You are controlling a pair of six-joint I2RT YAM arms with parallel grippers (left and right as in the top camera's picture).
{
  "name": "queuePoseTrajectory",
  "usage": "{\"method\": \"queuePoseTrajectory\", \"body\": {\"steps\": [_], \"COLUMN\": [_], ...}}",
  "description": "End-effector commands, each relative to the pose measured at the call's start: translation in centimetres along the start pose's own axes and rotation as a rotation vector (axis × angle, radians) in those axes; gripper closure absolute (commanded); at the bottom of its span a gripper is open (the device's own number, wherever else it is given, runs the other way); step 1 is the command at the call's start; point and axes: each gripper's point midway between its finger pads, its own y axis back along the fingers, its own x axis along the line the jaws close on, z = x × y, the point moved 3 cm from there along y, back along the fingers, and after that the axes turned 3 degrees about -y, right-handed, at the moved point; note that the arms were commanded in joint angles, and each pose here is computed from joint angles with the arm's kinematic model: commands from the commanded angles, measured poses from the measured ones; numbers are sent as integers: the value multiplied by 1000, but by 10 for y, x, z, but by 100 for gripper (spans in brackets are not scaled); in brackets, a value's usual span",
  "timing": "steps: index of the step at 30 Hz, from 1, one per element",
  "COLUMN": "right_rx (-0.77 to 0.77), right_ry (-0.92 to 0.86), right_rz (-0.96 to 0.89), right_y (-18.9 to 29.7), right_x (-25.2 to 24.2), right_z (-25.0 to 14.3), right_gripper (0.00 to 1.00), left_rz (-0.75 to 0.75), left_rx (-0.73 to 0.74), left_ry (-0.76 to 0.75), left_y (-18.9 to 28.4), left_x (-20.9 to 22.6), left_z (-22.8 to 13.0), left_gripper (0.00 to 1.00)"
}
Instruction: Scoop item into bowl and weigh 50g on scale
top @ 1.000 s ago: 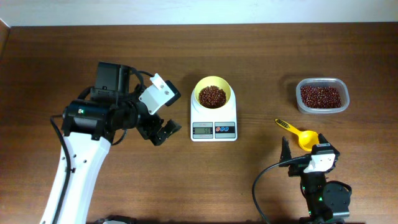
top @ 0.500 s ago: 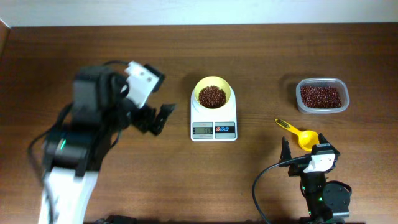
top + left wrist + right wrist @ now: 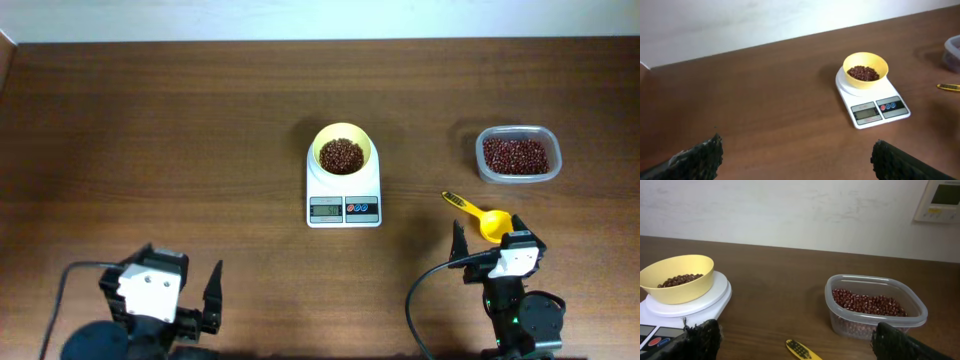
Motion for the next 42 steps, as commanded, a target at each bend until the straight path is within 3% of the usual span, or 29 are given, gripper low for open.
{"method": "queuePoseTrajectory", "body": {"steps": [1,6,9,16,28,42], "right_rx": [1,1,1,1,1,1], "right_ry": [4,4,4,4,4,4], "right_rz": [16,16,16,16,16,16], "right_y": [0,0,0,0,0,0], "right_x": [3,3,3,3,3,3], "right_z": [-3,-3,-3,-3,-3,-3], "right_gripper": [1,1,1,1,1,1], "left_rz": [35,55,97,170,145,36], "left_rx": [-26,-156,-155,-105,-285,-274], "left_ry": [32,34,37,-56,-15,-11], "left_y": [-4,5,2,-56,-142,-148], "left_x": [0,-3,2,8,-5,-20], "left_z": [-24,-45,-52,-77,-109,-112], "left_gripper": [1,1,1,1,1,1]}}
